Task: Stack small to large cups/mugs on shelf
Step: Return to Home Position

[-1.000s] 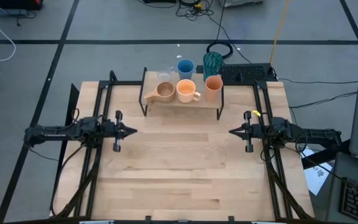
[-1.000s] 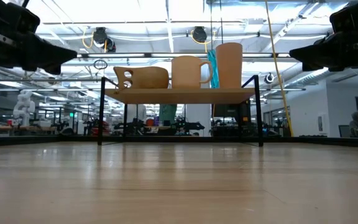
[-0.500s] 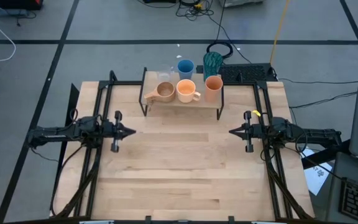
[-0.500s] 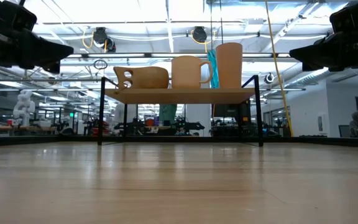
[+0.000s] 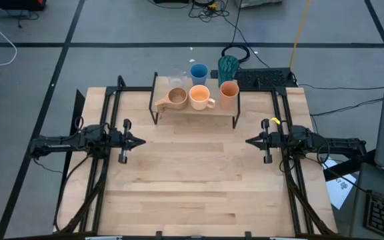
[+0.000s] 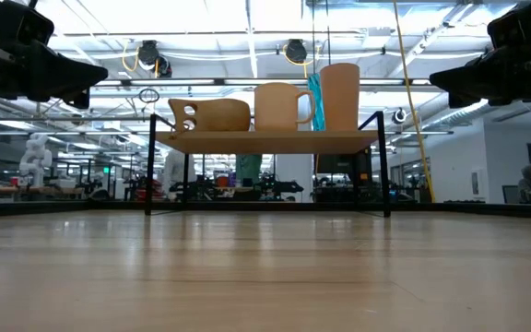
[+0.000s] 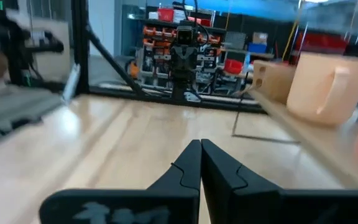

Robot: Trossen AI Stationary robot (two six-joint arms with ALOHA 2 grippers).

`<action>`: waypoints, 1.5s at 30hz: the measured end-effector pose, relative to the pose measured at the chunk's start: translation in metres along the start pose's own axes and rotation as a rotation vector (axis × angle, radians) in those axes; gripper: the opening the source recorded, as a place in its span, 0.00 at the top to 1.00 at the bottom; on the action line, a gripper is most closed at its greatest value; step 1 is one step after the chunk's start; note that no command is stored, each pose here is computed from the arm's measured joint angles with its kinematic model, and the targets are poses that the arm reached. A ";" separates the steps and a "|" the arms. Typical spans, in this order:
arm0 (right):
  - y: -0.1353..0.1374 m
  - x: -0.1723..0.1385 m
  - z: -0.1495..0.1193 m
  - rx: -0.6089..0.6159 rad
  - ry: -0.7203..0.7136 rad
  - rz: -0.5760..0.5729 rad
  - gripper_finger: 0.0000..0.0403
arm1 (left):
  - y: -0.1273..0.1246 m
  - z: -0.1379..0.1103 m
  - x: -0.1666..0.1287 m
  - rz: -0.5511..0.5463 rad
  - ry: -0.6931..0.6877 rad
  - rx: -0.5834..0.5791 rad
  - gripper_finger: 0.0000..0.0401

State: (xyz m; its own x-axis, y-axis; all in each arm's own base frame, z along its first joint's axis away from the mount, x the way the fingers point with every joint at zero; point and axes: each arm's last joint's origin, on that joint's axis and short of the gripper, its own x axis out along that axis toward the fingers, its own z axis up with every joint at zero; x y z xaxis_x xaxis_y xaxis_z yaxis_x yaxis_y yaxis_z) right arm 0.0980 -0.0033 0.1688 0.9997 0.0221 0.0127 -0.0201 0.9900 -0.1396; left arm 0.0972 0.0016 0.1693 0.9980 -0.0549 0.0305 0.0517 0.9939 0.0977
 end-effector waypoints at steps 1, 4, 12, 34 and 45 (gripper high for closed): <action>0.000 0.000 0.000 0.044 0.000 0.000 1.00 | 0.000 0.000 0.000 0.000 0.001 0.000 0.99; 0.000 0.000 0.000 0.131 0.000 0.000 1.00 | 0.000 0.000 0.000 0.001 0.001 0.006 0.96; 0.000 0.000 0.000 0.173 0.002 0.002 1.00 | 0.000 0.000 0.000 0.006 0.002 -0.003 0.96; 0.005 0.000 0.000 0.143 0.001 0.051 1.00 | 0.001 -0.001 0.000 0.049 0.014 -0.011 0.96; 0.005 0.000 0.000 0.179 0.002 0.049 1.00 | 0.002 0.002 -0.002 0.081 0.069 -0.031 1.00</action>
State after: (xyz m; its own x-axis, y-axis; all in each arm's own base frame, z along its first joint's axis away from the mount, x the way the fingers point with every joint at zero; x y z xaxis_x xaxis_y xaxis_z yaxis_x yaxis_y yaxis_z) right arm 0.0981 0.0017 0.1684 0.9974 0.0711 0.0079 -0.0713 0.9967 0.0381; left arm 0.0949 0.0040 0.1711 0.9990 0.0316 -0.0318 -0.0294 0.9973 0.0670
